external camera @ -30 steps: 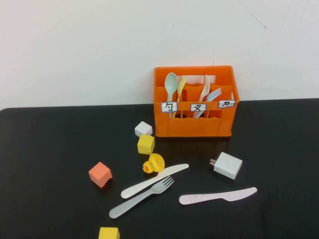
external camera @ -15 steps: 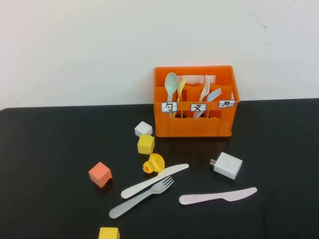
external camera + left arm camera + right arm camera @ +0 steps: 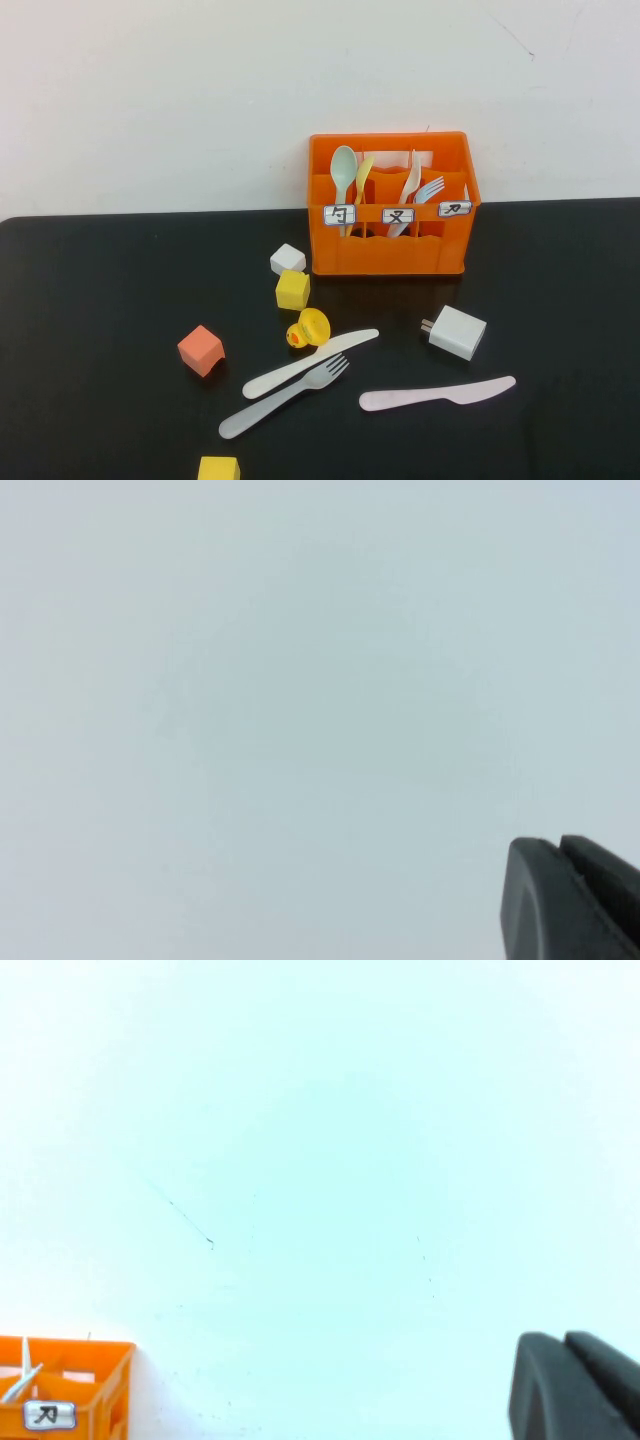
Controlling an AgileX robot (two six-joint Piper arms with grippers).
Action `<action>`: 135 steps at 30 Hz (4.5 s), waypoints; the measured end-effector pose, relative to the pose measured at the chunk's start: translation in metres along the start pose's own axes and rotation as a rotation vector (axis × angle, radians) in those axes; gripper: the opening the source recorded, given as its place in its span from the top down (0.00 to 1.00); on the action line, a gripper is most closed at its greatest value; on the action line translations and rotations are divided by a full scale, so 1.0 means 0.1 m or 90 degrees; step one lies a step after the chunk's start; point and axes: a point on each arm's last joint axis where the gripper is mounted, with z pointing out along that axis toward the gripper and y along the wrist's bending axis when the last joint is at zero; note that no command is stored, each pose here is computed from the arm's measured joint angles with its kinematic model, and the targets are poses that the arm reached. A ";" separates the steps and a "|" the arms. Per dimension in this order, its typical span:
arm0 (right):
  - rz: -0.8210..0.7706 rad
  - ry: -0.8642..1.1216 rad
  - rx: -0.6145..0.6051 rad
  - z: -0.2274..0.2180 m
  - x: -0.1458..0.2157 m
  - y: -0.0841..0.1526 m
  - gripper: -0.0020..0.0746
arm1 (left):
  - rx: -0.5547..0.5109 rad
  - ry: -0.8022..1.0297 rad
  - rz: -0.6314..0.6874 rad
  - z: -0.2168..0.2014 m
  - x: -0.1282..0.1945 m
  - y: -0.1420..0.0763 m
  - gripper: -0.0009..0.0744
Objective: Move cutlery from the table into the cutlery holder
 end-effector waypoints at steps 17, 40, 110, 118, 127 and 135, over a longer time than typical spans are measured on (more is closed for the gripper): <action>0.063 0.023 0.002 0.00 -0.34 -0.03 0.98 | -0.054 0.136 -0.141 0.17 -0.38 -0.06 0.99; -0.004 0.481 -0.247 0.55 -0.24 0.27 0.98 | -0.257 0.545 -0.197 0.71 0.09 0.10 0.99; -0.238 0.725 -0.725 2.25 1.57 2.74 0.98 | 0.030 1.044 -0.365 1.07 0.96 -0.28 0.99; -0.247 0.722 -0.723 2.26 1.59 2.74 0.98 | 0.028 1.039 -0.380 1.08 0.96 -0.29 0.99; -0.252 0.759 -0.755 2.19 1.67 2.74 0.98 | 0.028 1.038 -0.391 1.09 0.96 -0.30 0.99; -0.281 0.863 -0.792 2.07 1.62 2.65 0.98 | 0.033 1.042 -0.390 1.08 0.96 -0.30 0.99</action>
